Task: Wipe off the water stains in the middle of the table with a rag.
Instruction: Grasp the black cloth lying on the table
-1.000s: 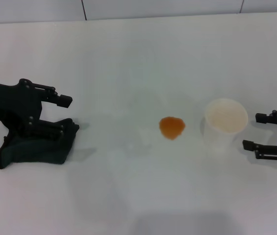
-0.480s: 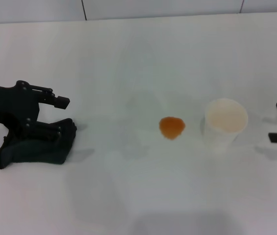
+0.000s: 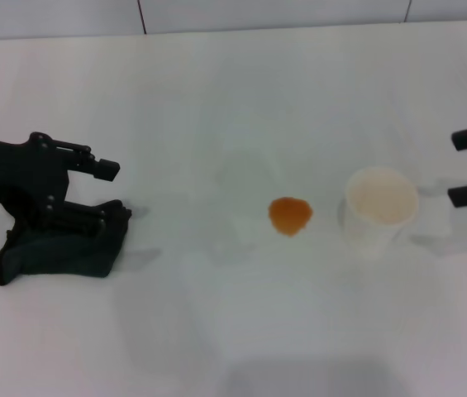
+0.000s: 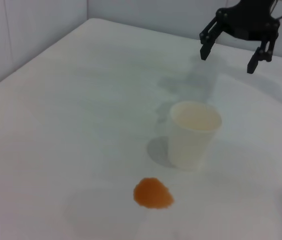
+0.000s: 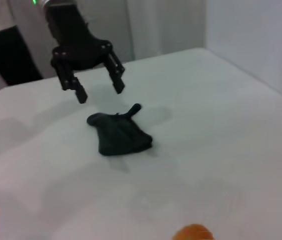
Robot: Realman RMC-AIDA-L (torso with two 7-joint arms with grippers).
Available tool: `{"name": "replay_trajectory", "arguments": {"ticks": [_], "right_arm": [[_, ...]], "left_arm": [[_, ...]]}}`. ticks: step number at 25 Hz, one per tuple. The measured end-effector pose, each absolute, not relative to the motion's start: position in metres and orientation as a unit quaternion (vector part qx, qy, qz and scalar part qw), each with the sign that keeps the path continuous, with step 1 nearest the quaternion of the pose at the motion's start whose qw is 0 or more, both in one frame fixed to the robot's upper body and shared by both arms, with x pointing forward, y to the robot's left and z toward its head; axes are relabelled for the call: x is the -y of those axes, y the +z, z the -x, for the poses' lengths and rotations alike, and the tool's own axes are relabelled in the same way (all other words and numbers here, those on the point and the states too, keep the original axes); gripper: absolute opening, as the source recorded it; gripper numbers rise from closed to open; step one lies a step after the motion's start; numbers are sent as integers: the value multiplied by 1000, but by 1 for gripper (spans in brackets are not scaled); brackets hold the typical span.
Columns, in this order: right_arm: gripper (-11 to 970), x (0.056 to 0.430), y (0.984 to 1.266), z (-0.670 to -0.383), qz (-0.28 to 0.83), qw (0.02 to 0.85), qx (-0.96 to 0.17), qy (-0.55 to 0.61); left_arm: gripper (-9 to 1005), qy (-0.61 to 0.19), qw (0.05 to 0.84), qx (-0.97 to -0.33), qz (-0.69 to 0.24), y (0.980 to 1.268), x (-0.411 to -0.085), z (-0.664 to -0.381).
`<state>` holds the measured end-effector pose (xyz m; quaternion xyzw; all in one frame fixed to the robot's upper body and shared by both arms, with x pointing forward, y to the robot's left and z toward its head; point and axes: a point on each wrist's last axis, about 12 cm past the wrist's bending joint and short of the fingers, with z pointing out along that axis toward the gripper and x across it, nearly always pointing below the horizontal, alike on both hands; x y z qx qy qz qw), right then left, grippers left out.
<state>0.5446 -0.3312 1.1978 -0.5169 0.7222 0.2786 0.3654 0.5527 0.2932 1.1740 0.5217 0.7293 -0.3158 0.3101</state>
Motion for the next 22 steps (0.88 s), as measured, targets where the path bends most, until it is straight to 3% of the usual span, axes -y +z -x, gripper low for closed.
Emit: {"name": "replay_trajectory", "arguments": {"ticks": [5, 11, 22], "right_arm": [[844, 303, 1216, -558, 547, 340, -719, 262], [841, 275, 1214, -570, 555, 310, -728, 255], [841, 262, 1209, -572, 547, 294, -740, 258]], "left_arm": [[724, -314, 311, -730, -521, 1175, -292, -554], [724, -301, 314, -732, -524, 1179, -293, -553], [724, -245, 255, -779, -518, 1180, -304, -548]]}}
